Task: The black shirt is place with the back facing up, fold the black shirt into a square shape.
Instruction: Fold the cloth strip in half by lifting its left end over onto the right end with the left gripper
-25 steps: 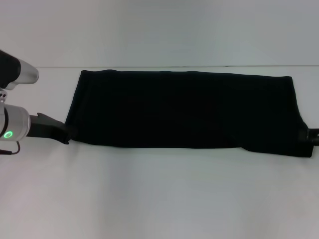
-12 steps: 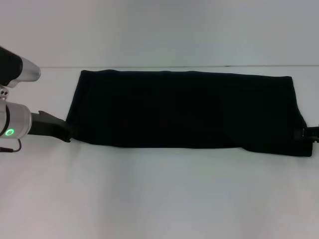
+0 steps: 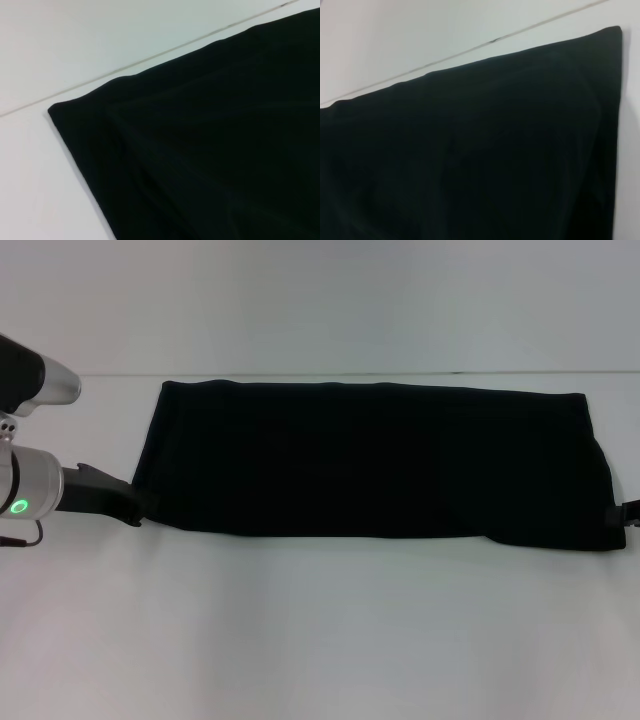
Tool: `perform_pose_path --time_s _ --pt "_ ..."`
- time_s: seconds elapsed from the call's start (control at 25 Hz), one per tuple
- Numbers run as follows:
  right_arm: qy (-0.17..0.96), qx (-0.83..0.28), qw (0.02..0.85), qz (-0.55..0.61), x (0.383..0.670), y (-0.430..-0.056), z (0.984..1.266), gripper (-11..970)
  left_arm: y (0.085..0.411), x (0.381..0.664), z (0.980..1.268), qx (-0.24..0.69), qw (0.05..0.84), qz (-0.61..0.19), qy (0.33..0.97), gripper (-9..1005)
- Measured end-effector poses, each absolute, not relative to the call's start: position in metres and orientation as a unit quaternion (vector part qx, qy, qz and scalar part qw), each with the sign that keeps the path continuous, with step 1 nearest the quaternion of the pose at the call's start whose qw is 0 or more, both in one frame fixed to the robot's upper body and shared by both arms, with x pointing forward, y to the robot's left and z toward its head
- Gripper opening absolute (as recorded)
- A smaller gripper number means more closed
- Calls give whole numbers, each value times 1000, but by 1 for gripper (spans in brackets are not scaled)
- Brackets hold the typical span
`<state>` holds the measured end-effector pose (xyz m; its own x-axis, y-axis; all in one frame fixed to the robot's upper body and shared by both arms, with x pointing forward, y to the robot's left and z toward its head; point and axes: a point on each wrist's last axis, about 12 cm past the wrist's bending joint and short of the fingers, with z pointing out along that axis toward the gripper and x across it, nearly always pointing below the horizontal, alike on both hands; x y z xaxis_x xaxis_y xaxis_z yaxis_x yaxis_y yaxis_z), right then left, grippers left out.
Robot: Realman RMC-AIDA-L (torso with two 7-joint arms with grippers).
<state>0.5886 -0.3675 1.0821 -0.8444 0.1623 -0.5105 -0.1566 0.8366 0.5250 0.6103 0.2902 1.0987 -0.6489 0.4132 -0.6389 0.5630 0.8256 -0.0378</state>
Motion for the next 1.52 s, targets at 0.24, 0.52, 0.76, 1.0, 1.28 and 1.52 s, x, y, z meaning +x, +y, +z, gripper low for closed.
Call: perform_pose_path --time_s 0.24,0.52,0.76,1.0,1.28,1.52 --pt "917 6 287 277 591 -370 1083 11 290 609 1099 272 317 -121 901 15" --pt "918 8 288 274 589 -379 1087 12 296 600 1104 279 305 -134 901 17" --pt "918 9 279 281 579 -388 1086 13 302 589 1109 297 287 -148 899 19" --pt "920 10 271 283 564 -400 1087 15 306 582 1110 320 271 -156 894 20" --pt "922 20 268 277 555 -411 1085 16 317 576 1109 319 268 -154 896 22" --pt "922 21 264 281 551 -412 1084 18 320 571 1109 321 261 -167 895 24"
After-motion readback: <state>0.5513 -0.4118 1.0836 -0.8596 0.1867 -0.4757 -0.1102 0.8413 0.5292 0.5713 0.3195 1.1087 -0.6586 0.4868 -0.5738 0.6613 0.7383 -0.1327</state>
